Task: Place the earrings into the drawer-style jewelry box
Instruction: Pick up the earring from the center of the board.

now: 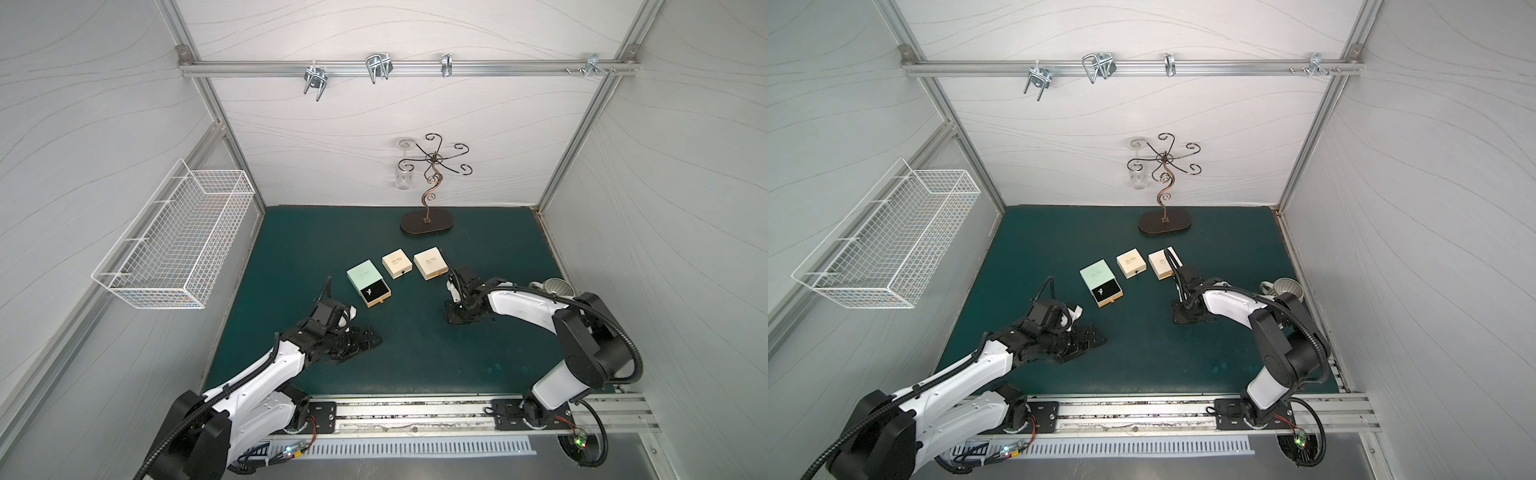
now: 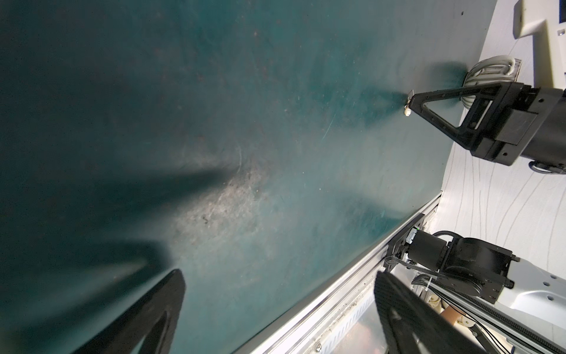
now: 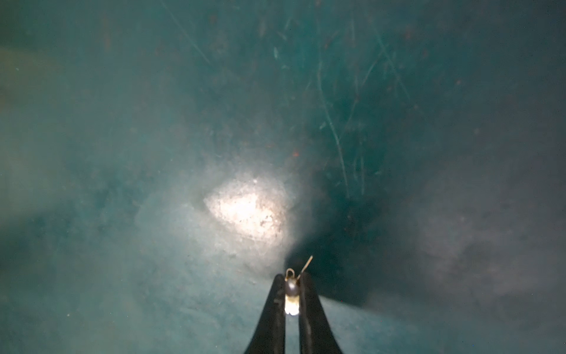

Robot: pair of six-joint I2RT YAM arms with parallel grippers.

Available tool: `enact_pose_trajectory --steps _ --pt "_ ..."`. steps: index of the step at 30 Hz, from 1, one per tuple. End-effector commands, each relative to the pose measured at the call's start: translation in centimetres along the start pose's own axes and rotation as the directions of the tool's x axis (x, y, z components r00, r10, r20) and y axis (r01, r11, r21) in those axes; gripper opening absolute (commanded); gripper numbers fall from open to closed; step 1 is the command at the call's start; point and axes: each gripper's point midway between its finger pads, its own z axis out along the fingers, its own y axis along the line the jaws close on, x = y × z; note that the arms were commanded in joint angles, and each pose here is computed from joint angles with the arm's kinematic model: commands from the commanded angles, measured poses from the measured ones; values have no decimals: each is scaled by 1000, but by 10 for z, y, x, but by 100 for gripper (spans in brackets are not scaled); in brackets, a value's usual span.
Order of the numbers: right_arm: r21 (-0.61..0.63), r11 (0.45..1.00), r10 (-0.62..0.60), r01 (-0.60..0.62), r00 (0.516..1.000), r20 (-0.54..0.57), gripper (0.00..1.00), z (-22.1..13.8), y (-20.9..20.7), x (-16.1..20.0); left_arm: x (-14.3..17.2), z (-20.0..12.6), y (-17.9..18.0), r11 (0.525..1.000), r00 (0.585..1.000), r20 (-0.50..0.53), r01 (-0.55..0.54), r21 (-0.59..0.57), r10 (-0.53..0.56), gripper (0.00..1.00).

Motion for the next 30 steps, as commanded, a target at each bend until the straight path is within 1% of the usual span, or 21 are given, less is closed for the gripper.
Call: enact_pose_trajectory --steps 1,7,13,17,23,26,30 --pt "12 1000 -14 14 1000 7 10 -5 2 -4 -7 -3 -10 999 999 30 -37 25 36 99" --pt "-11 998 -54 55 998 43 10 -22 13 -18 -9 -6 -11 999 998 49 -39 26 37 99" --pt "-51 992 -114 119 990 80 10 -35 38 -36 -12 -10 -12 999 995 91 -35 38 31 99" --pt "-84 982 -164 172 982 89 10 -35 62 -46 -12 -10 -10 999 995 100 -27 34 23 99" --pt "-141 958 -236 250 965 110 10 -32 112 -64 -12 -9 -8 999 994 107 -16 32 12 99" --pt "-166 943 -272 289 955 118 10 -27 138 -70 -13 -10 -8 999 994 111 -10 34 6 99" --pt "-211 928 -288 308 950 118 10 -16 166 -81 -12 -12 -6 1000 993 119 -10 26 7 99"
